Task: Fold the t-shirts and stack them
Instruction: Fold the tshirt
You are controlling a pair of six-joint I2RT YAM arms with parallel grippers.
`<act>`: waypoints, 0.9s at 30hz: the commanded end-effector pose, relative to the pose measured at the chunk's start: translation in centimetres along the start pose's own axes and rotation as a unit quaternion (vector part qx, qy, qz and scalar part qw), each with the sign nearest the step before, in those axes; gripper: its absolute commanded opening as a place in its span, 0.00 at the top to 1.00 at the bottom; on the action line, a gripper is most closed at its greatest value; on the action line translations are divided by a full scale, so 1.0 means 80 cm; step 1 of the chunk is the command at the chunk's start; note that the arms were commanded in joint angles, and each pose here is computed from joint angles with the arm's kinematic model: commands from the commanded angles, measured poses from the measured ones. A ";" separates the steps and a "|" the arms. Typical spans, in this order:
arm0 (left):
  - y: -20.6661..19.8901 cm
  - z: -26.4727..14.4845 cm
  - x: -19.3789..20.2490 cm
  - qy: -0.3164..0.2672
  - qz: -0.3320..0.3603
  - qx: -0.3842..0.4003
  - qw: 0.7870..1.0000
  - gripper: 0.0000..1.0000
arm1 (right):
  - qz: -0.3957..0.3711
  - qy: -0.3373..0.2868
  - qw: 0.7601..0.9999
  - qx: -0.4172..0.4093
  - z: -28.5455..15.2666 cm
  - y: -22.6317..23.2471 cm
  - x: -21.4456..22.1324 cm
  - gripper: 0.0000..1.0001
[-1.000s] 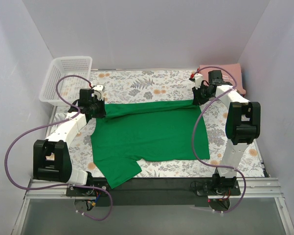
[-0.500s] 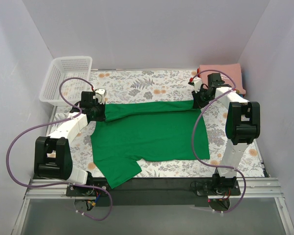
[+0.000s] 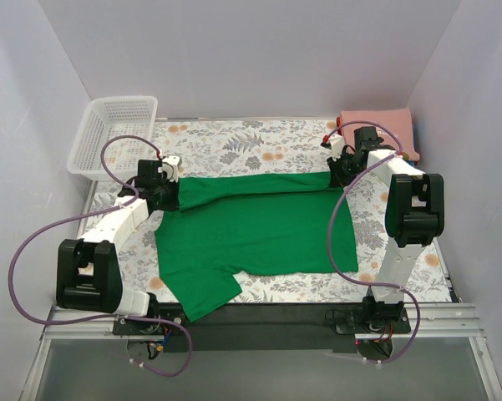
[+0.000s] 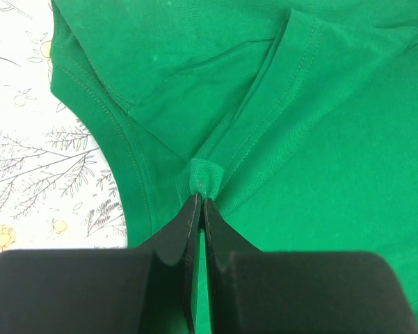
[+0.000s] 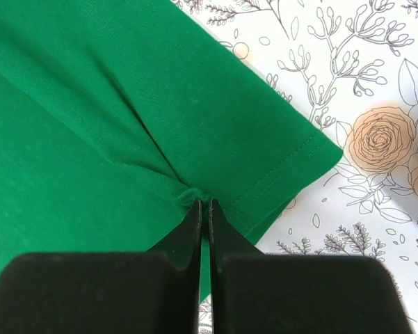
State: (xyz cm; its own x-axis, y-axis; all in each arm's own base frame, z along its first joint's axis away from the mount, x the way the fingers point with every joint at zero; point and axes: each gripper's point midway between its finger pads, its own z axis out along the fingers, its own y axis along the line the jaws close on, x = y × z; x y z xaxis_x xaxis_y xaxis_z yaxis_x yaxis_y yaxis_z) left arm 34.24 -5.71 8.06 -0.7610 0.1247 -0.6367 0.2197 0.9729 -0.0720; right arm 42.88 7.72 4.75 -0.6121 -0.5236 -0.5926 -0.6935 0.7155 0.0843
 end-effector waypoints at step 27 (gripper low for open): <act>-0.069 -0.070 0.000 -0.057 0.128 0.159 0.977 0.64 | -0.029 -0.024 0.999 -0.011 -0.049 0.020 -0.018 0.40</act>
State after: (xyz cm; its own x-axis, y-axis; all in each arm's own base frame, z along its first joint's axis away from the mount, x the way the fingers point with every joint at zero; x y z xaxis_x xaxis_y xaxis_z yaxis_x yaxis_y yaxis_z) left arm 30.54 -7.30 7.83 -0.7338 0.2725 -0.6223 0.4204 0.9017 -0.1009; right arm 41.11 7.21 4.26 -0.6169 -0.5598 -0.5532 -0.7127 0.6956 0.0908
